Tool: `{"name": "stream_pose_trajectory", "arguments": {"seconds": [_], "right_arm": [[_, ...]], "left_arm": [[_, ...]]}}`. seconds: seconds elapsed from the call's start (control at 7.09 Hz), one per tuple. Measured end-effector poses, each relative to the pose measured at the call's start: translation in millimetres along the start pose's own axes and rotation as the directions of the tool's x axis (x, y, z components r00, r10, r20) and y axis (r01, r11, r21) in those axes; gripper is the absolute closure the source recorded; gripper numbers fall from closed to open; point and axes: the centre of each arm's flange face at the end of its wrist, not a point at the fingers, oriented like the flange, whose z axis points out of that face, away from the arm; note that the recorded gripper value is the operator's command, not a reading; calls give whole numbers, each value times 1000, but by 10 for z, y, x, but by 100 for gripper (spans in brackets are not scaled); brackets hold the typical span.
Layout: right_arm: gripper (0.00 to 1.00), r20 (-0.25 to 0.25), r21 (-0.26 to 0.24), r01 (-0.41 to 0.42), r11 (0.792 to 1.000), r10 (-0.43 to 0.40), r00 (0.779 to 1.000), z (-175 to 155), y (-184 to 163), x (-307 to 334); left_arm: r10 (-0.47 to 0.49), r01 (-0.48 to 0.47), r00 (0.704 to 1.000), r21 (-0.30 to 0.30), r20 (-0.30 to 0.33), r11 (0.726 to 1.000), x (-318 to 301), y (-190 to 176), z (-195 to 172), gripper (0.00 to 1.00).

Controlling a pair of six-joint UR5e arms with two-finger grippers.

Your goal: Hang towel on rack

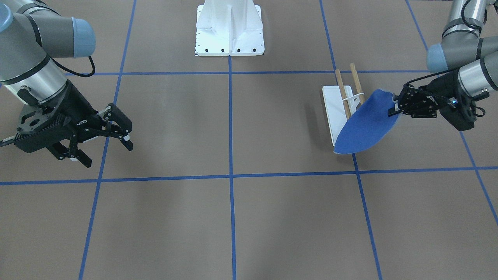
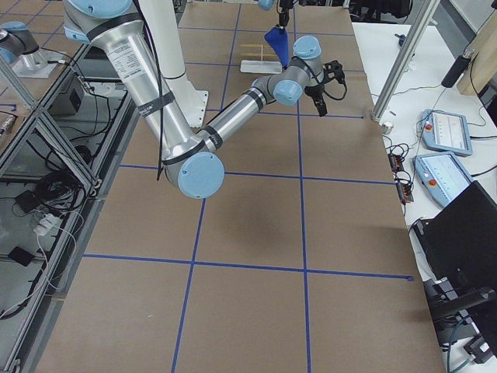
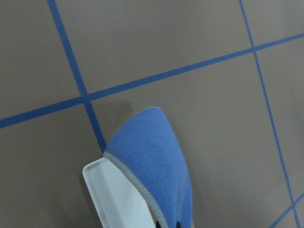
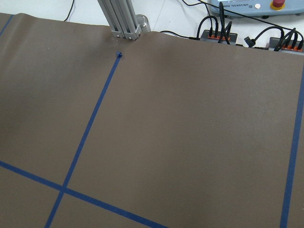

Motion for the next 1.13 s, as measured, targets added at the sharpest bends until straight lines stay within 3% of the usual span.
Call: {"name": "stream_pose_trajectory", "arguments": {"seconds": [0.14,0.85,1.13], "right_arm": [[0,-1,0,0,1000,0,1000,0,0,1],[0,-17,-9,-17,1000,17,1000,-11,-22,83],[0,-108,-79,3,997,-12,994,-56,-101,459]], "left_arm": [[-3,3,1000,-1,6,1000,-39,12,18,2],[-15,15,999,21,30,1000,-102,-5,-40,2],[-48,40,994,75,97,996,-265,-49,-184,2]]}}
